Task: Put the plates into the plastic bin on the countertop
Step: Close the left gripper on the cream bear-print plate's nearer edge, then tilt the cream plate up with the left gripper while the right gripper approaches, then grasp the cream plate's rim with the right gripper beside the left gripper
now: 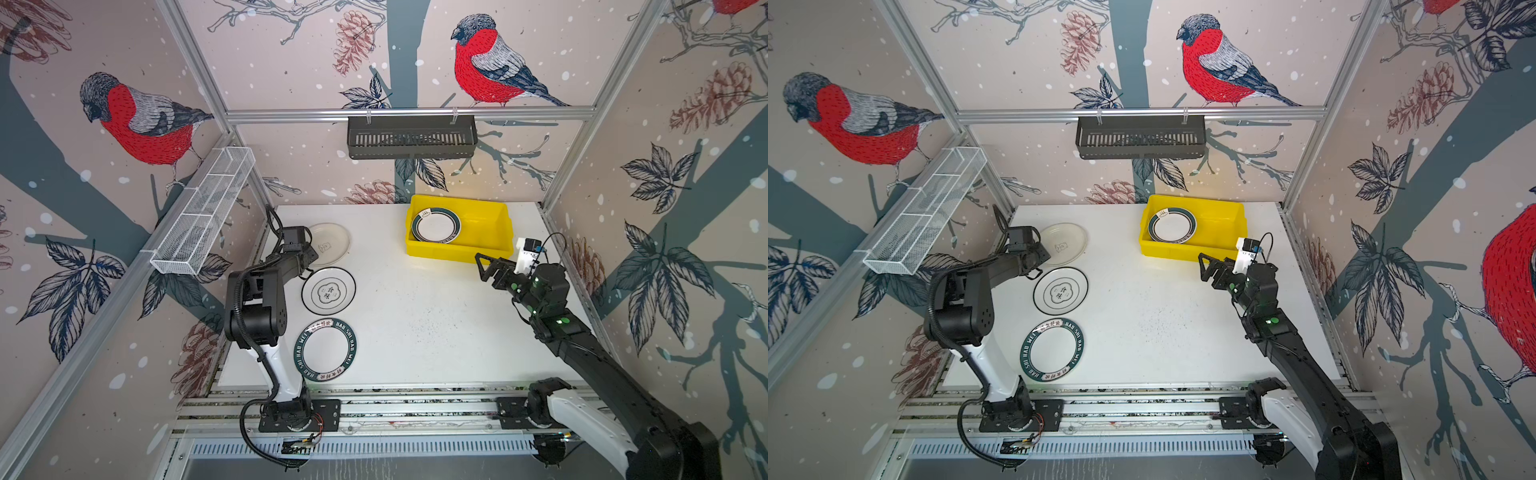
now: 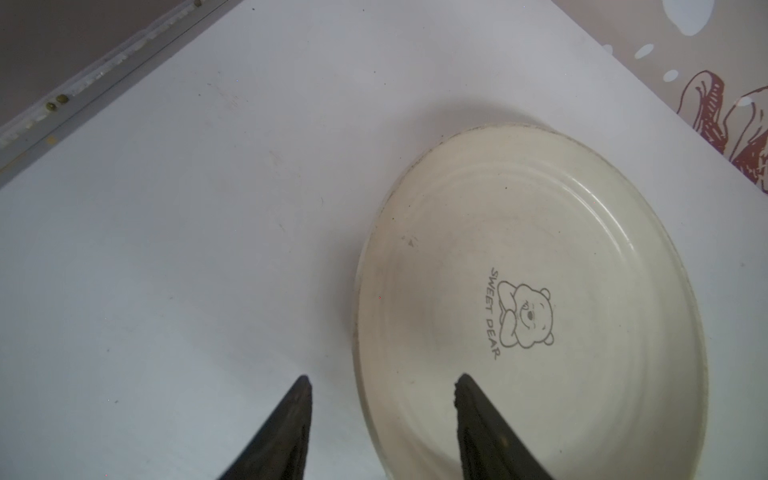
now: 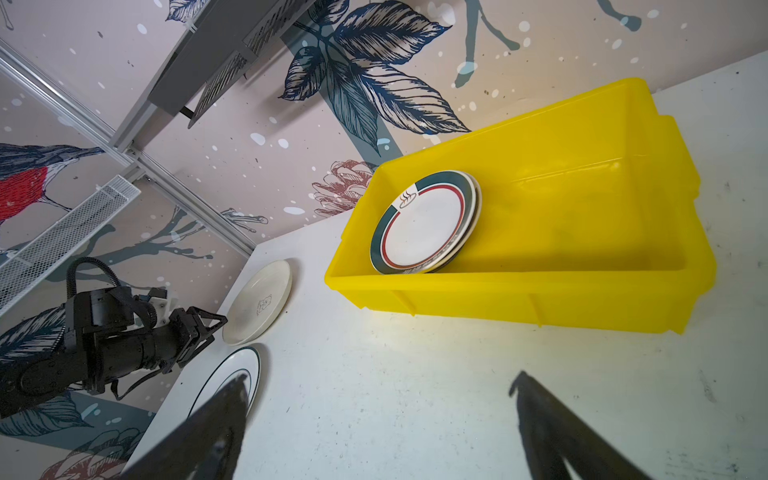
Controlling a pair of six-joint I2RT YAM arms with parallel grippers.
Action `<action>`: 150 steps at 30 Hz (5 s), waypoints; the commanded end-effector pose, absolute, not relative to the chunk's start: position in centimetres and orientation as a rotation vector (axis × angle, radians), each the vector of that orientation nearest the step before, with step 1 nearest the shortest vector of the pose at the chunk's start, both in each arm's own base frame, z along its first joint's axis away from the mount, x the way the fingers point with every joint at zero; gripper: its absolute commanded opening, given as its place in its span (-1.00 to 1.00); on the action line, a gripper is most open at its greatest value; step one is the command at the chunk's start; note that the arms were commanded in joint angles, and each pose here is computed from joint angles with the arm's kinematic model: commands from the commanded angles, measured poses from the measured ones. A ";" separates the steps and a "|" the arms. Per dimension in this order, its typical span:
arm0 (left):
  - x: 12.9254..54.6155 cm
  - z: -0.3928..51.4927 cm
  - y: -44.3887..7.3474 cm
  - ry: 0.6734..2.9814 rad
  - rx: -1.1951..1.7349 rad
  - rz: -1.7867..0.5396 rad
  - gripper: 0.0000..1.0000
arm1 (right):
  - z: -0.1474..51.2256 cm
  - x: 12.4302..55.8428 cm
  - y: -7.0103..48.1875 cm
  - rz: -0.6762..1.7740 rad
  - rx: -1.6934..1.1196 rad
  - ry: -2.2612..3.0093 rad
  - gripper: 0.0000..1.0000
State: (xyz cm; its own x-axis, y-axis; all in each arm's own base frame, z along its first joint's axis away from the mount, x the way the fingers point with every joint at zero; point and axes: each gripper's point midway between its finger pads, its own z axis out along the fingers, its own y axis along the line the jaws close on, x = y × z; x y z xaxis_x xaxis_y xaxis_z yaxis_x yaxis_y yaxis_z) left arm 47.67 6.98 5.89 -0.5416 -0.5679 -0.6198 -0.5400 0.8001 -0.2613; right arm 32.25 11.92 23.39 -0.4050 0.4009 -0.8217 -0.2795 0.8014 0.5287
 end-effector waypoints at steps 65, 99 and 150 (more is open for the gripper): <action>51.1 4.8 7.6 2.388 -0.728 -0.114 -1.00 | 22.3 32.4 10.8 0.677 0.163 1.900 1.00; 44.5 15.9 -0.3 2.066 -0.548 -0.678 -1.00 | 17.3 31.3 12.9 0.824 0.205 2.053 0.99; 40.4 20.2 -23.0 2.145 -0.063 -0.662 -1.00 | 23.0 31.5 19.6 0.924 0.029 1.972 0.96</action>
State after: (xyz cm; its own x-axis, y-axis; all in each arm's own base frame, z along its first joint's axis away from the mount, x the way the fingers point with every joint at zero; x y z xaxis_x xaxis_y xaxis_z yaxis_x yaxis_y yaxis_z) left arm 39.33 -22.64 18.87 -0.6722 -0.2434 -0.6992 0.1851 0.8591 -0.4771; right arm 30.84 20.39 23.65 -0.5966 0.3935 -0.6995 -0.3490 0.6577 0.6676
